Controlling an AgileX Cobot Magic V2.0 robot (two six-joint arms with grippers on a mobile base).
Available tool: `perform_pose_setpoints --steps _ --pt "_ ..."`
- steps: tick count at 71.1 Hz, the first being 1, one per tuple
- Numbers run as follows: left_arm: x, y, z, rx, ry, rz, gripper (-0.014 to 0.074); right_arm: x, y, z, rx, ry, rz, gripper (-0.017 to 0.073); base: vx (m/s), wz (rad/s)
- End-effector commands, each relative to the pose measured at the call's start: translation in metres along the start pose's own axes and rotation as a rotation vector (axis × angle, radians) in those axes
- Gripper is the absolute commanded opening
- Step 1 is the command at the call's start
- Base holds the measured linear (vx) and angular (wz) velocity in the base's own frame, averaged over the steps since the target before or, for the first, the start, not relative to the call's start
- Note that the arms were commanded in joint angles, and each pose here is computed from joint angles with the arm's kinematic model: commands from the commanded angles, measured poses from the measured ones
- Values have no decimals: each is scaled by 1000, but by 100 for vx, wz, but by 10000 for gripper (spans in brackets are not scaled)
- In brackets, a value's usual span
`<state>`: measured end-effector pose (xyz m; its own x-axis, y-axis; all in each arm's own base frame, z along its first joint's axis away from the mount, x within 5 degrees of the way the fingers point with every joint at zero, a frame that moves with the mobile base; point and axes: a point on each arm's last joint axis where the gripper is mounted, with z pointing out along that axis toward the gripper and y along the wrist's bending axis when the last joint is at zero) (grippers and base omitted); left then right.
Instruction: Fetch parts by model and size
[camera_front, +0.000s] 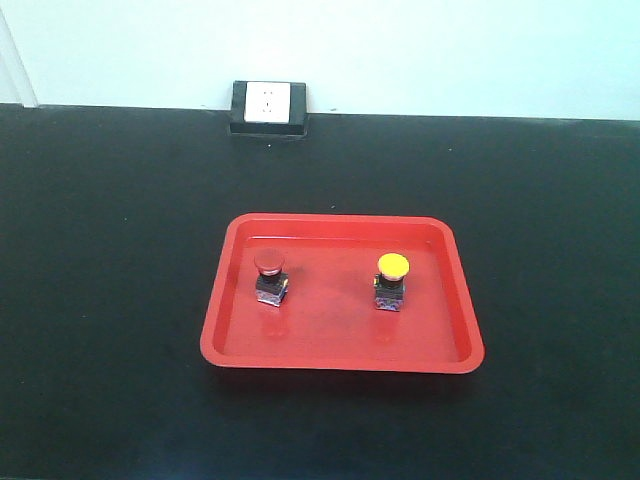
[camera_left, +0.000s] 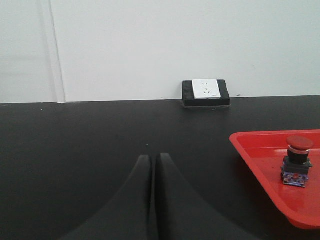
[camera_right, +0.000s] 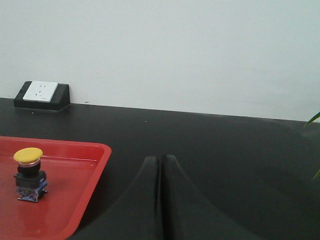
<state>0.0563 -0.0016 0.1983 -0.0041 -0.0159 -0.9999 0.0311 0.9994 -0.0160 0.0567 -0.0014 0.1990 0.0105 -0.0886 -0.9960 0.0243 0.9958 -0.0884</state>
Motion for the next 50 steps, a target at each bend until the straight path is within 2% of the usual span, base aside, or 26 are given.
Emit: perform_pose_setpoints --steps 1,50 --pt "-7 0 -1 6 -88 -7 -6 -5 0 -1 6 -79 -2 -10 0 0" --pt "-7 0 -1 6 -88 -7 -6 -5 0 -1 7 -79 -2 -10 0 0"
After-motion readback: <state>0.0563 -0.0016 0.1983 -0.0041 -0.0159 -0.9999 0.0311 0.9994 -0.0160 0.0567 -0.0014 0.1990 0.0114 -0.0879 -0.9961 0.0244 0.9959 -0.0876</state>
